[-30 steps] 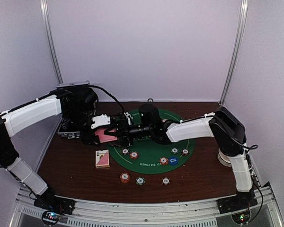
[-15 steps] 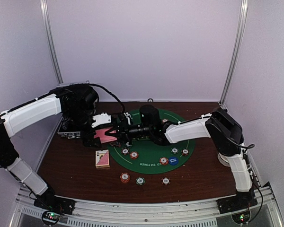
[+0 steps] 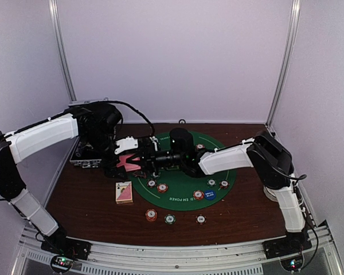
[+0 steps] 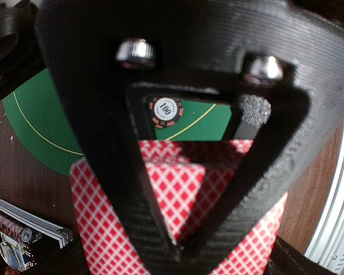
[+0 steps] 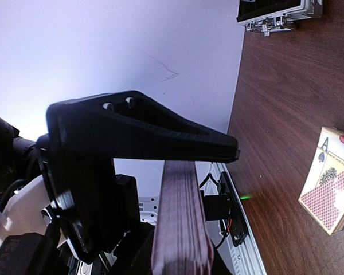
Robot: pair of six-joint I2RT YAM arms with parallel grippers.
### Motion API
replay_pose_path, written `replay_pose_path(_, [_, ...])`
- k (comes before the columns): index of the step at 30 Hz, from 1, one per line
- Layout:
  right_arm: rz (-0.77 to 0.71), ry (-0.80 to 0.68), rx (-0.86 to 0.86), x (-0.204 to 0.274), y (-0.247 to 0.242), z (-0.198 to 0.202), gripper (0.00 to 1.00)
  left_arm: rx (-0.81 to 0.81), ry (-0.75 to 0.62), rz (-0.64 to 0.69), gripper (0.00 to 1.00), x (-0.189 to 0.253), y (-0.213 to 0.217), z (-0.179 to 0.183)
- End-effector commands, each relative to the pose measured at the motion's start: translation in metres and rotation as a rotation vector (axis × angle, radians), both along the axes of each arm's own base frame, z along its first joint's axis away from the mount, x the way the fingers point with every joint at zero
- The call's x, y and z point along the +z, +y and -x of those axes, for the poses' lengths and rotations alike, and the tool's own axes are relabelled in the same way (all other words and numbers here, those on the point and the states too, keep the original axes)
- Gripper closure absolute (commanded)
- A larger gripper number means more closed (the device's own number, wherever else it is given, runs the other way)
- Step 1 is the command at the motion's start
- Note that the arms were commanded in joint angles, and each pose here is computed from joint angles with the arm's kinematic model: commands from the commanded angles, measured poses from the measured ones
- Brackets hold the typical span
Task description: Distribute texas hold em gaming equipment
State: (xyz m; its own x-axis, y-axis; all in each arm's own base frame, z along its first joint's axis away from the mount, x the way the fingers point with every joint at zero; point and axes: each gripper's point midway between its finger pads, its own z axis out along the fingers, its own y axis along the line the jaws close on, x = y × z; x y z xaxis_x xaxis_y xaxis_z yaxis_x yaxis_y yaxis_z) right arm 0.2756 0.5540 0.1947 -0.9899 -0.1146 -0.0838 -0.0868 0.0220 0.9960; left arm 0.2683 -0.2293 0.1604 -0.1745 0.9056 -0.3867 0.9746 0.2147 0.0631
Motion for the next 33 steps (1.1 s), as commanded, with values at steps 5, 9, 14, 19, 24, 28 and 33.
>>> replay_pose_path(5, [-0.059,-0.030,0.020,0.012,0.002,0.005,0.89,-0.016,-0.076,0.060,0.12,0.012,-0.013,-0.012])
replay_pose_path(9, [-0.023,-0.033,0.019,0.003,0.002,0.005,0.88,-0.027,-0.097,0.071,0.24,0.016,-0.015,-0.014])
replay_pose_path(14, [-0.006,-0.039,0.007,-0.001,0.000,0.004,0.81,-0.040,-0.085,0.063,0.44,0.010,-0.013,-0.010])
replay_pose_path(19, [0.041,-0.057,-0.008,-0.006,0.000,0.001,0.51,-0.042,-0.081,0.061,0.64,0.009,-0.012,-0.009])
replay_pose_path(24, [0.066,-0.066,-0.009,-0.008,0.003,-0.001,0.37,-0.042,-0.085,0.059,0.68,0.010,-0.012,-0.008])
replay_pose_path(28, [0.072,-0.068,-0.002,-0.009,0.005,-0.001,0.36,-0.041,-0.081,0.057,0.69,0.009,-0.011,-0.007])
replay_pose_path(33, [0.084,-0.063,0.010,-0.013,0.005,-0.001,0.36,-0.045,-0.071,0.049,0.70,0.005,-0.009,-0.004])
